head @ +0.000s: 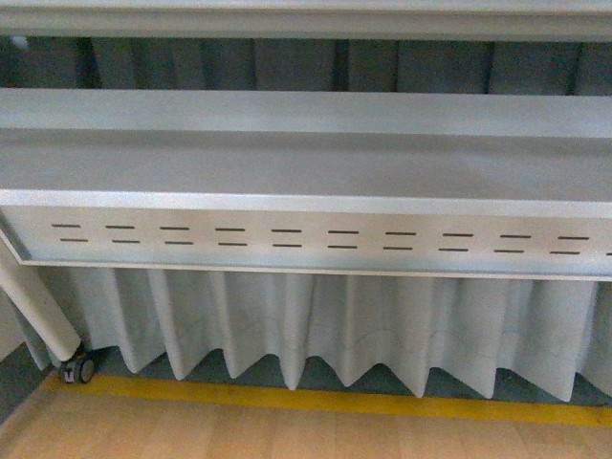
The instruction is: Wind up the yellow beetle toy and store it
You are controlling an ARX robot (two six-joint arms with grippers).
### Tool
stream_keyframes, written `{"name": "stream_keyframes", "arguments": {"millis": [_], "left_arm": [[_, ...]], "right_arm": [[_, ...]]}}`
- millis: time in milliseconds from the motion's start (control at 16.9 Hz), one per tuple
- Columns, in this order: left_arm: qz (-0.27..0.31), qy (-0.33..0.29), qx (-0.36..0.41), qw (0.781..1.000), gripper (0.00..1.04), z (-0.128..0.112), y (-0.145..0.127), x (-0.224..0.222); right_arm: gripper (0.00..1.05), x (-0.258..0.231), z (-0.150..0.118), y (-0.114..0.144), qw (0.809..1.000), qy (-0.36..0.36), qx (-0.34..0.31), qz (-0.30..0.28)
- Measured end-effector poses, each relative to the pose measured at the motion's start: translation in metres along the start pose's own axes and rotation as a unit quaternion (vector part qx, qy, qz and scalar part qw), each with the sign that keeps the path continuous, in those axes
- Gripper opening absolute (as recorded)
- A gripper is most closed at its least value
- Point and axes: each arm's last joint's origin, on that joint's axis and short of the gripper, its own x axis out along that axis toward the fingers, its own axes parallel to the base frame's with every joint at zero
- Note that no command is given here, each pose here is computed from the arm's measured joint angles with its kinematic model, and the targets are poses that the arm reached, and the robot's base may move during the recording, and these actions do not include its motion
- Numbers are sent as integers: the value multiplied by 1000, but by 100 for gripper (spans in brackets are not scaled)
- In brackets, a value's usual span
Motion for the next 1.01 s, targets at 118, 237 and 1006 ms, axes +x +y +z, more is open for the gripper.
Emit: {"name": "stream_keyframes", "arguments": {"millis": [118,237,1006], "left_arm": [[0,0,0,1000,98,0,0,0],[0,0,0,1000,98,0,0,0],[0,0,0,1000,98,0,0,0]], "right_arm": [[98,0,0,0,1000,0,0,0],[98,0,0,0,1000,0,0,0],[98,0,0,0,1000,0,0,0]]}}
